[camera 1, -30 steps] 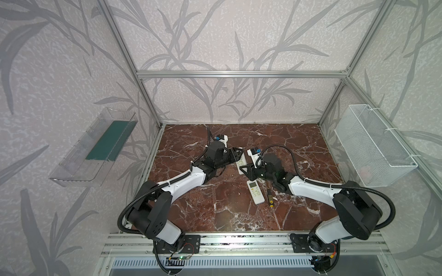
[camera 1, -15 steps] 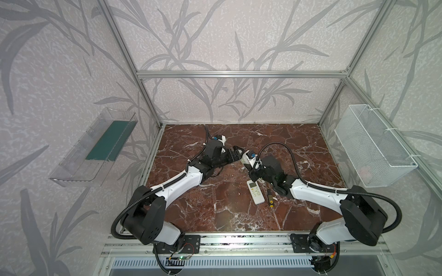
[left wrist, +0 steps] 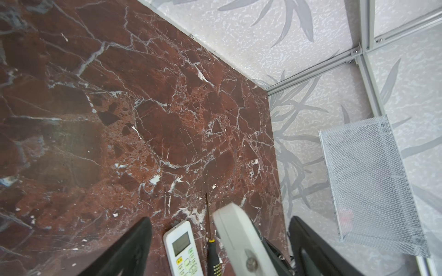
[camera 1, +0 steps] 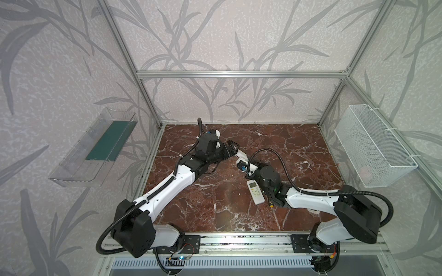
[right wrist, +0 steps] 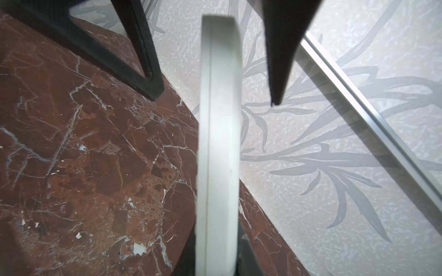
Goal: Unload the batteries from the remote control
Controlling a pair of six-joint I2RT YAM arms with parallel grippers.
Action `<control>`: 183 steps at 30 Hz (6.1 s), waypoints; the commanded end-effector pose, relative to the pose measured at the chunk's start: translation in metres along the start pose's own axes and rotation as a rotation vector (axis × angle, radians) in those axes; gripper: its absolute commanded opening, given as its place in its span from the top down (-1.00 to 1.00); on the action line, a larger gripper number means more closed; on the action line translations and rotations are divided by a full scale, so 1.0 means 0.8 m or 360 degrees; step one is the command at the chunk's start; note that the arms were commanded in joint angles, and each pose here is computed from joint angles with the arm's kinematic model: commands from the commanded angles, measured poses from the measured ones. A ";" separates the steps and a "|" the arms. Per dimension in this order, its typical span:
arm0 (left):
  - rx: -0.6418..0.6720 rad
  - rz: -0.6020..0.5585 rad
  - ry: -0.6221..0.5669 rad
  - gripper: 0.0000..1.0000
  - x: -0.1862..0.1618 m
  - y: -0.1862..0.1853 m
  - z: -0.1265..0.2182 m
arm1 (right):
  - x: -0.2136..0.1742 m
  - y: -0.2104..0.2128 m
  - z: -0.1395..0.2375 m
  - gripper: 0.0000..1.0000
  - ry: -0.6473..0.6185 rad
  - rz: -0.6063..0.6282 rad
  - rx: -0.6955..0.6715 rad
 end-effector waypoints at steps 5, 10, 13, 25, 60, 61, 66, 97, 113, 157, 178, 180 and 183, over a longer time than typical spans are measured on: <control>0.0031 0.0076 -0.0015 -0.14 0.003 0.001 -0.004 | 0.016 -0.009 -0.001 0.69 0.0002 0.0112 -0.0305; 0.0039 0.0092 -0.0028 0.21 0.004 0.007 -0.010 | 0.023 -0.006 -0.001 0.70 0.0014 0.0187 -0.0447; 0.0046 0.0108 -0.0022 0.46 0.002 0.011 -0.015 | 0.027 -0.002 -0.002 0.70 0.0008 0.0218 -0.0469; 0.0064 0.0191 -0.0057 1.00 0.002 0.033 -0.031 | 0.027 0.001 0.002 -0.05 -0.0014 0.0198 -0.0432; -0.0825 0.0408 -0.0023 1.00 0.040 0.083 -0.048 | -0.033 -0.064 -0.014 -0.80 0.0313 -0.2094 0.0963; -0.0834 0.0396 -0.0017 1.00 0.039 0.081 -0.046 | -0.032 -0.065 -0.018 -0.80 0.0307 -0.2106 0.0965; -0.0826 0.0325 0.0001 1.00 0.033 0.075 -0.037 | -0.029 -0.074 -0.031 -0.71 0.0266 -0.2154 0.0976; -0.1006 0.0362 0.0091 1.00 0.029 0.050 -0.031 | -0.038 -0.069 -0.069 -0.03 0.0137 -0.2363 0.1140; -0.1052 0.0382 0.0095 1.00 0.033 0.040 -0.026 | -0.061 -0.070 -0.063 0.19 0.0119 -0.2397 0.1147; -0.1026 0.0401 0.0076 1.00 0.035 0.045 -0.033 | -0.053 -0.084 -0.057 0.11 0.0119 -0.2382 0.1110; -0.0990 0.0420 0.0061 1.00 0.035 0.051 -0.038 | -0.051 -0.092 -0.048 0.57 0.0149 -0.2332 0.1078; -0.0993 0.0420 0.0064 1.00 0.035 0.051 -0.038 | -0.050 -0.092 -0.046 0.57 0.0150 -0.2334 0.1073; -0.1014 0.0440 0.0067 1.00 0.036 0.050 -0.036 | -0.049 -0.096 -0.046 0.59 0.0145 -0.2335 0.1079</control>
Point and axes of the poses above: each gripper's point midway between its finger pads, its own z axis back along the fingers, its own y axis along the line the jaws close on, x = y × z, the point moved 9 cm from there along z, back along the fingers, and after that the axes turned 14 degrees about z, right-handed, at the moved point
